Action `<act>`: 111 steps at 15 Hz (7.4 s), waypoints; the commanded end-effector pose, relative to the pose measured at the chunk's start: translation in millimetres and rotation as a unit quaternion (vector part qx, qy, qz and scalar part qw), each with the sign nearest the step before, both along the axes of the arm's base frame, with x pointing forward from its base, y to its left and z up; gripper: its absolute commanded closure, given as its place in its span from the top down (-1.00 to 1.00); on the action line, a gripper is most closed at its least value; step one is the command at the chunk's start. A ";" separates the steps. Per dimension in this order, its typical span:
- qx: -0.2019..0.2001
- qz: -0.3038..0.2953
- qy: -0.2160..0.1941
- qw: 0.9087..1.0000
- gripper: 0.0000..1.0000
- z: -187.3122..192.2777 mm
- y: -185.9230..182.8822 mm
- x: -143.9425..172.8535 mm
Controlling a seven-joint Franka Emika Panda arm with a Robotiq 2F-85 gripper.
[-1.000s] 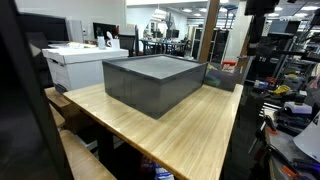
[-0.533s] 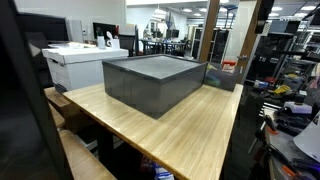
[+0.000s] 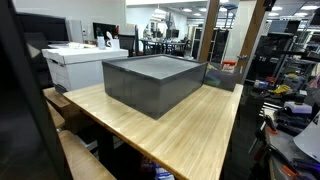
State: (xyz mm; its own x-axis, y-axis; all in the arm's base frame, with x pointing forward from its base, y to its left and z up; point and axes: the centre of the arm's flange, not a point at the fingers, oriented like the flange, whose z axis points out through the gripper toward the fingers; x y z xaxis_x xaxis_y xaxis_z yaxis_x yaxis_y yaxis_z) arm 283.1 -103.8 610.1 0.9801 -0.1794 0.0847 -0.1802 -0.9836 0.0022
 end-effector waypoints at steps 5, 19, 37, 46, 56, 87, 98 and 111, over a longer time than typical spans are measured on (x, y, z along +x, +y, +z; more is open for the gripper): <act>0.007 -0.022 -0.003 1.000 1.00 48.4 -43.5 53.3; -0.015 -0.058 0.000 0.998 1.00 43.2 -54.8 105.9; -0.047 -0.096 -0.046 0.993 1.00 64.1 -122.9 189.0; -0.043 -0.090 -0.041 0.994 1.00 32.4 -141.3 219.1; -0.046 -0.104 -0.027 0.993 1.00 21.2 -137.1 221.6; -0.025 -0.124 0.098 0.987 1.00 -104.0 -206.9 366.5; -0.016 -0.112 0.059 0.992 1.00 -178.1 -201.4 400.7; 0.099 -0.135 -0.034 0.985 1.00 -285.5 -168.9 407.7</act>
